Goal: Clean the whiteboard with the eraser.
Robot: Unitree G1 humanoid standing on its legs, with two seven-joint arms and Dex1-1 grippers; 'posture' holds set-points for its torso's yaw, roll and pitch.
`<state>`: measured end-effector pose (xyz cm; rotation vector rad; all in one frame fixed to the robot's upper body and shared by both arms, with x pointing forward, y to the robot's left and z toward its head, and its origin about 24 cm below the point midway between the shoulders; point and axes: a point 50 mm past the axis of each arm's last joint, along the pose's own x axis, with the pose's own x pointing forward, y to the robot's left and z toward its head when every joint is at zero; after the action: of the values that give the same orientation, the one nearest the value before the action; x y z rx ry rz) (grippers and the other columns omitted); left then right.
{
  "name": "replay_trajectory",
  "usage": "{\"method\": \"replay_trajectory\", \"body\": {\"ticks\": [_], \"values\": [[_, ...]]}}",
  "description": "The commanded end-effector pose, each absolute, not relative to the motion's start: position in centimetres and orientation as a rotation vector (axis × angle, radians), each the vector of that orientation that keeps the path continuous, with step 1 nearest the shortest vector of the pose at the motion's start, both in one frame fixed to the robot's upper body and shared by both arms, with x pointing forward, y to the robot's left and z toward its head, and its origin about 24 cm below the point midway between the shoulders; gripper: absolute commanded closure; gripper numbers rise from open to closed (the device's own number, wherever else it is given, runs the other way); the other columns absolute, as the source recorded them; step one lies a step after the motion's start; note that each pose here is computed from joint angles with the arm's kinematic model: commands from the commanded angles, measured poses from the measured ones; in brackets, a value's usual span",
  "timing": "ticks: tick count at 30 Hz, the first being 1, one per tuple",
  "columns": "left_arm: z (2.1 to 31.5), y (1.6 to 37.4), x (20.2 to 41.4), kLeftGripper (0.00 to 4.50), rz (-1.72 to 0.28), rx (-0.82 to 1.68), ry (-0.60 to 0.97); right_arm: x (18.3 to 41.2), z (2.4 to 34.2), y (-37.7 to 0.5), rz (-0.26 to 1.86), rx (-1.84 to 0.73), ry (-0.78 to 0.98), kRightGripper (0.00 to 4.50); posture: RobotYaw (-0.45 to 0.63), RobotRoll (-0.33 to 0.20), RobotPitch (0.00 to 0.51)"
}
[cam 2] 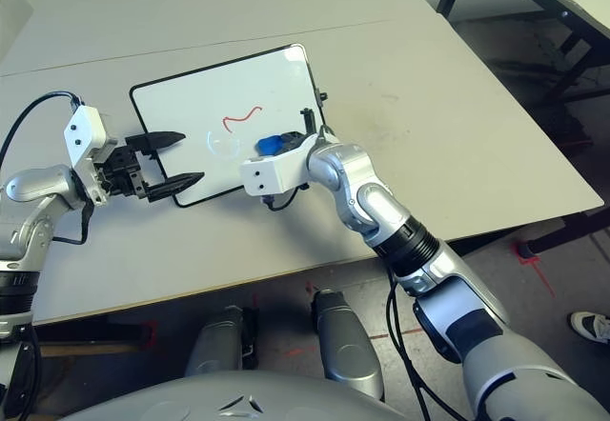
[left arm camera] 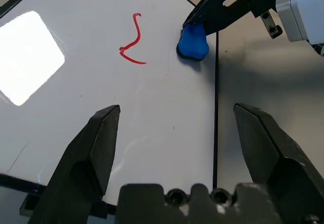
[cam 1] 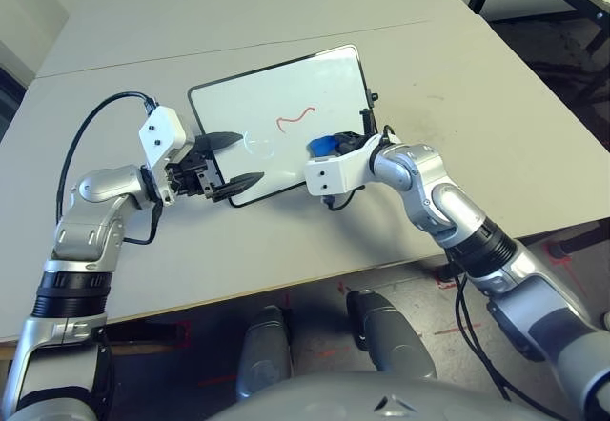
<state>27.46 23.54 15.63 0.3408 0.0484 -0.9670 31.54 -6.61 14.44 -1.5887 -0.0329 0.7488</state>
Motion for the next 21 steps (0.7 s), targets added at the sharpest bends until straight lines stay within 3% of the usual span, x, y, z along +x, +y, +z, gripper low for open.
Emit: {"method": "replay_trajectory", "body": {"ticks": [1, 9, 21], "values": [[15.2, 23.5, 27.4, 0.00, -0.967, 0.349, 0.063, 31.8, 12.5, -9.0, 0.759, -1.605, 0.119, 4.34, -0.11, 0.000, 0.143], [15.4, 23.4, 27.6, 0.00, -0.970, 0.351, 0.057, 32.6, 13.0, -11.8, 0.669, -1.621, 0.189, 4.34, -0.12, 0.000, 0.136], [15.9, 23.9, 27.8, 0.00, -0.944, 0.358, 0.047, 33.5, 16.6, -11.5, 0.607, -1.580, 0.119, 4.34, -0.12, 0.000, 0.129]]}}
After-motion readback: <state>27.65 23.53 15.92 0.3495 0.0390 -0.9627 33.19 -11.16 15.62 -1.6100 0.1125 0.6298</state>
